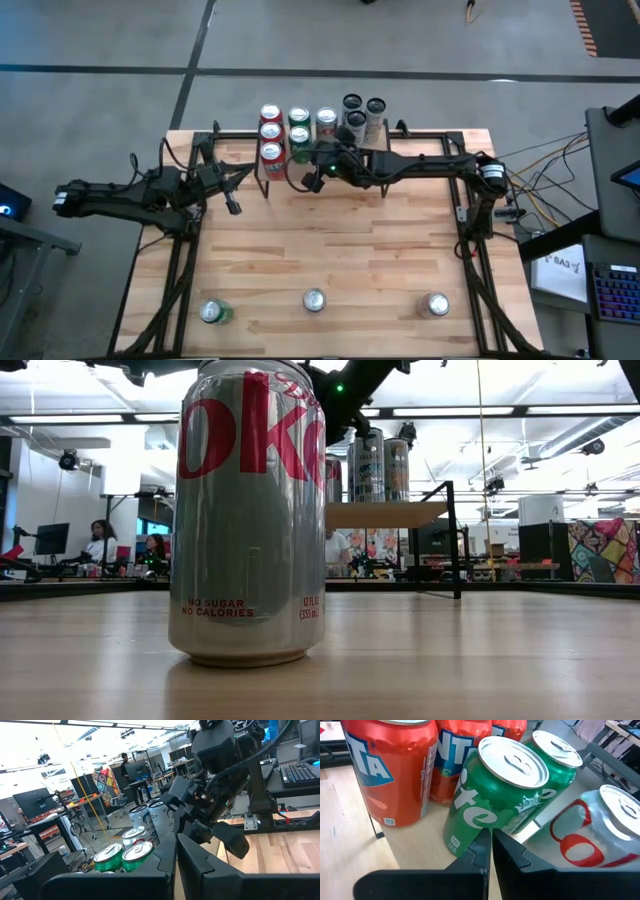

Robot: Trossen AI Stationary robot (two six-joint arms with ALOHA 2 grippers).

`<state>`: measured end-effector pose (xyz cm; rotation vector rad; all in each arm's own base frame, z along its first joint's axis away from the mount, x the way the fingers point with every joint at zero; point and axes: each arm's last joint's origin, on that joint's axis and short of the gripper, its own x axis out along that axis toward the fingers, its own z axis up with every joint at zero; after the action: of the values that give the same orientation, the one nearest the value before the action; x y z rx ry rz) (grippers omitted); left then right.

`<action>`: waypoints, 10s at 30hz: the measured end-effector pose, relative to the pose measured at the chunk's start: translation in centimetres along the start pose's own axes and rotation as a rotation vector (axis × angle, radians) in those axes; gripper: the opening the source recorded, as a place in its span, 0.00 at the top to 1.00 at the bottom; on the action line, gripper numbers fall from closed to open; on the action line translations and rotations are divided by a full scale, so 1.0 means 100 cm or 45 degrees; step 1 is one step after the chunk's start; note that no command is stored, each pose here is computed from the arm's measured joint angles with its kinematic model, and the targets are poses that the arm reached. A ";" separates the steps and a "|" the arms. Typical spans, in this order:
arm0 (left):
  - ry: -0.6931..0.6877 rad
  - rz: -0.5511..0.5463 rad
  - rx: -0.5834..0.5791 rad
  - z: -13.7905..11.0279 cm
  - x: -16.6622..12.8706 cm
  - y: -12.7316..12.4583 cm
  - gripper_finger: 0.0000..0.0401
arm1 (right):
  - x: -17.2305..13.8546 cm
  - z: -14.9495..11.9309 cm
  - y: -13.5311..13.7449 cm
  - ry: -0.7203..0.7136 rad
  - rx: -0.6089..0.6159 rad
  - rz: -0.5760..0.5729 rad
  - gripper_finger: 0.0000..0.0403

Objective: Place canned beverage on shelf
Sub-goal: Adjust the soda cans on the shelf

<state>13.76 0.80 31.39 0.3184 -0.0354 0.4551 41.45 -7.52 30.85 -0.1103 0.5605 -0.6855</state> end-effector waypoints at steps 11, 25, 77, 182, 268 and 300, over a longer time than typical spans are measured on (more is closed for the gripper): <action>0.000 0.000 0.000 0.000 0.000 0.000 1.00 | -0.012 0.002 0.006 0.058 0.093 0.304 0.98; 0.000 0.000 0.000 0.000 0.000 0.000 1.00 | 0.006 0.004 -0.009 0.030 0.287 0.362 0.98; -0.029 0.011 -0.035 0.003 0.000 0.001 1.00 | -0.054 0.027 -0.009 -0.105 0.226 0.371 0.98; 0.216 -0.123 0.137 0.052 0.101 -0.038 1.00 | -0.086 -0.017 -0.180 -0.247 -0.129 0.547 0.98; 0.006 -0.033 0.247 0.027 0.058 -0.023 1.00 | -0.089 0.055 -0.133 0.396 0.483 -0.018 0.98; -0.062 -0.060 0.260 0.020 0.036 -0.016 1.00 | -0.063 0.054 -0.118 0.487 0.490 -0.095 0.98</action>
<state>17.76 0.41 33.20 0.5297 -0.0288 0.4048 33.59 -13.16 41.50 0.3679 0.7814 -0.8830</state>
